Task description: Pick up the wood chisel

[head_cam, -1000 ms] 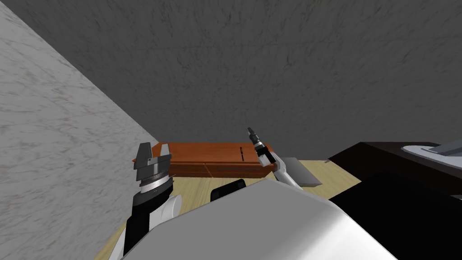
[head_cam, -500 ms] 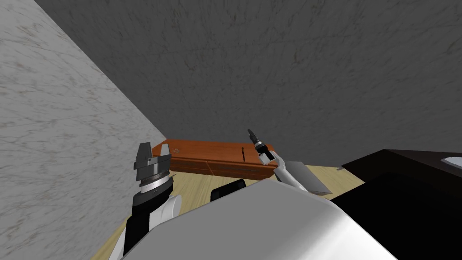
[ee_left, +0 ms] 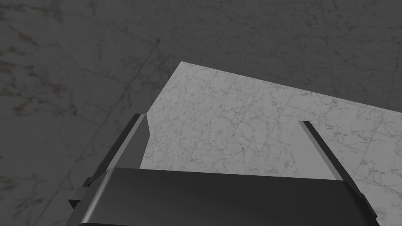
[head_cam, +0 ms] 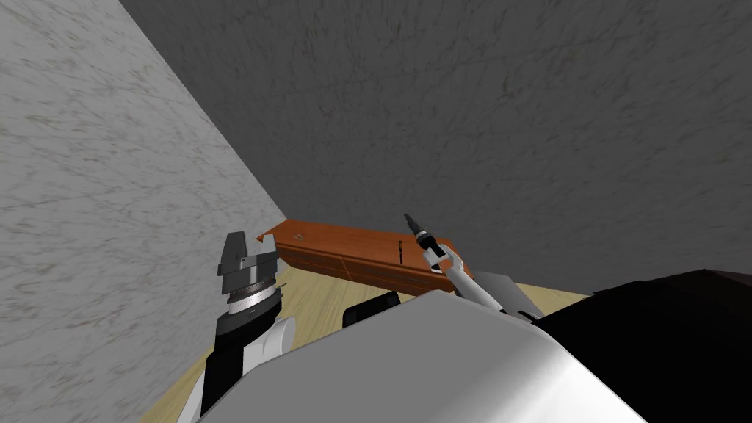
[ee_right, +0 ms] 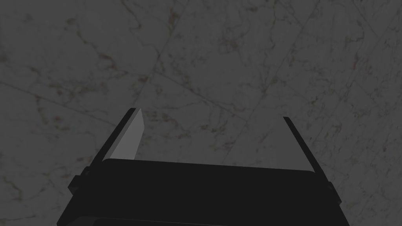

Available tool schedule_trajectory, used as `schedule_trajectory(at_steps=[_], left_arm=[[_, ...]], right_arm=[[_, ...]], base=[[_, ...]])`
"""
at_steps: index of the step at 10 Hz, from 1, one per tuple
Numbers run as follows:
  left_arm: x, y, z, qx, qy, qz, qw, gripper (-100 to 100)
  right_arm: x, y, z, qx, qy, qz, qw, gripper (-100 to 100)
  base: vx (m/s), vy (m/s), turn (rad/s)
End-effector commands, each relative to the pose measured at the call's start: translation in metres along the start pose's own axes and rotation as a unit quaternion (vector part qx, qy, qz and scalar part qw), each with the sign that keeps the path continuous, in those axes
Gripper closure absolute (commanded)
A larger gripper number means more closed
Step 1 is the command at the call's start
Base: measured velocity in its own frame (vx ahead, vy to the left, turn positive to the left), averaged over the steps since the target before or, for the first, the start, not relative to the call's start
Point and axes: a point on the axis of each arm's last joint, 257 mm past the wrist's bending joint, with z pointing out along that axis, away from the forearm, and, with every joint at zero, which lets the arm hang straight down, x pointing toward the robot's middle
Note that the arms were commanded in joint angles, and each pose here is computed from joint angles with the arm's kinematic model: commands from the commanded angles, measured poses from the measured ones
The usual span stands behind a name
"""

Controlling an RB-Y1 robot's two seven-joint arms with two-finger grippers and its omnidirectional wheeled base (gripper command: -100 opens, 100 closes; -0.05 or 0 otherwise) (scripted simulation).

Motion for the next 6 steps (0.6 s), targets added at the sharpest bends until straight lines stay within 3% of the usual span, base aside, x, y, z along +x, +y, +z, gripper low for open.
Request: schedule_trajectory(at_steps=[1,6], left_arm=[[0.0,0.0,0.0,0.0,0.0,0.0,1.0,0],[0.0,0.0,0.0,0.0,0.0,0.0,1.0,0]], right_arm=[[-0.001,-0.019,0.001,0.024,0.004,-0.009,0.9997,-100],[-0.009,-0.097,-0.004,0.115,0.019,-0.055,0.9917,-100]], base=[[-0.022,-0.024,0.14],[-0.024,-0.014,0.209]])
